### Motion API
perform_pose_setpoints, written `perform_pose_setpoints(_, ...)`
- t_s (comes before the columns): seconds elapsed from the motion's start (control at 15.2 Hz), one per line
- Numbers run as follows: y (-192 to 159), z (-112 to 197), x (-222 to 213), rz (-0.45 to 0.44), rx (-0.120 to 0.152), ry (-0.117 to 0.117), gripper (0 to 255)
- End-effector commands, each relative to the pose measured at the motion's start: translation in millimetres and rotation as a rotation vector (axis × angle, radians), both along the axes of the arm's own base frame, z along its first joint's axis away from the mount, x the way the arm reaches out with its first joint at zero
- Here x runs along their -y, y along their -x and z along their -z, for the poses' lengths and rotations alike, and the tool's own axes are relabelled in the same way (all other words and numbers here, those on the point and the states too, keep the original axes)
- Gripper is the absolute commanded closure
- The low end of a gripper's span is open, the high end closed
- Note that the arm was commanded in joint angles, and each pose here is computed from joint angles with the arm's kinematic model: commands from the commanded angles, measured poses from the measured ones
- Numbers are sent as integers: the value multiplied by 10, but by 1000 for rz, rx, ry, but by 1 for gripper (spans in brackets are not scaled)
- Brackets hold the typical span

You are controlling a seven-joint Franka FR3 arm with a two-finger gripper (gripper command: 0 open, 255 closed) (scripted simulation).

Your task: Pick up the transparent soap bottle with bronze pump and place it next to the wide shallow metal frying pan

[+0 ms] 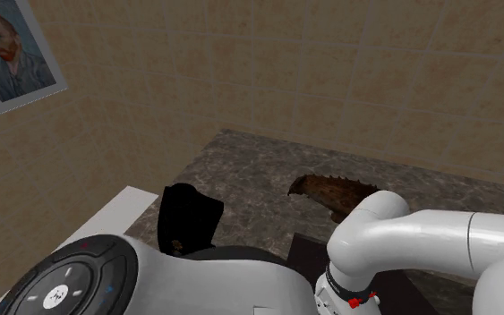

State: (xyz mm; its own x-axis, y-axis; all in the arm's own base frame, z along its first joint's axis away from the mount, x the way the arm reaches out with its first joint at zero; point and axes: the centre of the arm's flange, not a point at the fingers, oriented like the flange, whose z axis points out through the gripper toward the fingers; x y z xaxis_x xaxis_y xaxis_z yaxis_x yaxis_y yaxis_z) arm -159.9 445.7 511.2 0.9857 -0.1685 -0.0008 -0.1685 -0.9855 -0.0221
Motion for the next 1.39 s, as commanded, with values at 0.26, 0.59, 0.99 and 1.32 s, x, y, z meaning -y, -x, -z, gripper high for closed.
perform_pose_setpoints(0.26, -11, 322, -9, 0, 0, -1, 255)
perform_pose_setpoints(0.59, -11, 453, -9, 0, 0, -1, 255)
perform_pose_setpoints(0.99, -11, 453, -9, 0, 0, -1, 0)
perform_pose_setpoints(1.32, -11, 452, -9, 0, 0, -1, 0)
